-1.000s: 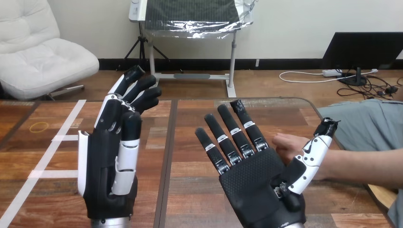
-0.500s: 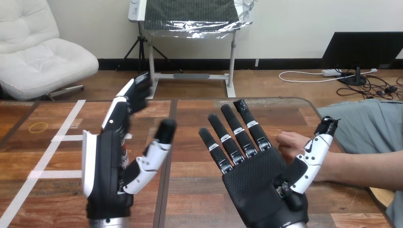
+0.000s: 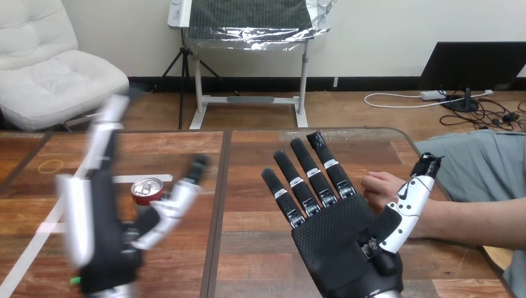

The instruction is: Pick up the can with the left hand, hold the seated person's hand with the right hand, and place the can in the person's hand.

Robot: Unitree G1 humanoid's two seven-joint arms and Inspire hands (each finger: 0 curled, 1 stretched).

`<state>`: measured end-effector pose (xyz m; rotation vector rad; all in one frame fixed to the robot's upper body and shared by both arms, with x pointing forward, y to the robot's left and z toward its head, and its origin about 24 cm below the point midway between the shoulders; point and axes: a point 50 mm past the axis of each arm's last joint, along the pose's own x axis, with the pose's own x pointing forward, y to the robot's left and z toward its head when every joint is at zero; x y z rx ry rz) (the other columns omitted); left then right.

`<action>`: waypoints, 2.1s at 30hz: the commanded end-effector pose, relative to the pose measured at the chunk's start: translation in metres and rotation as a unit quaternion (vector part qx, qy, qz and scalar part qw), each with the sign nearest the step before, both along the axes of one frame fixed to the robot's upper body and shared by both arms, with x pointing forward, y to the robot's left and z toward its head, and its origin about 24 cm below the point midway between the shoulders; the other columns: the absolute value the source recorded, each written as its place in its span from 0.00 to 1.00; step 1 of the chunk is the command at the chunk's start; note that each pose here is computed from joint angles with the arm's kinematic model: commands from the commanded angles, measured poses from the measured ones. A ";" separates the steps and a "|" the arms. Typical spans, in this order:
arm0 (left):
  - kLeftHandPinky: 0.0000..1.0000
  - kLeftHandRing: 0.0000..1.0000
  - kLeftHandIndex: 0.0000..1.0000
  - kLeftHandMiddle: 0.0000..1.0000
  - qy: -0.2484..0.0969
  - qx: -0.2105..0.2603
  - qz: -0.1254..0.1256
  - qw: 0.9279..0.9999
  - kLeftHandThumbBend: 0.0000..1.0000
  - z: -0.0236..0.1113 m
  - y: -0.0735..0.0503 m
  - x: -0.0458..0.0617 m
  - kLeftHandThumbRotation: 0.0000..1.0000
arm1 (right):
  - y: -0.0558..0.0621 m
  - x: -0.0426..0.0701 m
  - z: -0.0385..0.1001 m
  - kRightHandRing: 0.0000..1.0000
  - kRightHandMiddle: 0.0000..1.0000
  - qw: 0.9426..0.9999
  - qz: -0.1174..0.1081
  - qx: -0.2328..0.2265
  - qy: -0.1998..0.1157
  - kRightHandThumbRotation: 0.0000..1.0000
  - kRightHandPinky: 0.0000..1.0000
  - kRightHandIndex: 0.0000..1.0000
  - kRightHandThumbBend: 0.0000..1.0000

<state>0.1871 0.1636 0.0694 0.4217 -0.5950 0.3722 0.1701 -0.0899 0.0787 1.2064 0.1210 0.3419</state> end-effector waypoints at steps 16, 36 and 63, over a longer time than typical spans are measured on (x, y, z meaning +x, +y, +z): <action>0.92 0.92 0.90 0.90 -0.052 0.016 0.073 0.996 0.76 0.020 0.031 0.013 0.38 | 0.004 0.010 0.021 1.00 1.00 0.998 -0.017 0.038 -0.046 1.00 1.00 1.00 0.78; 0.93 0.93 0.93 0.92 0.017 0.036 0.108 0.993 0.84 0.003 0.056 0.030 0.48 | 0.002 0.012 0.021 1.00 1.00 0.998 -0.018 0.032 -0.046 1.00 1.00 1.00 0.77; 0.89 0.92 0.92 0.93 0.238 0.036 -0.039 0.970 1.00 -0.024 0.068 0.069 0.61 | 0.000 0.015 0.021 1.00 1.00 0.998 -0.016 0.026 -0.051 1.00 1.00 1.00 0.76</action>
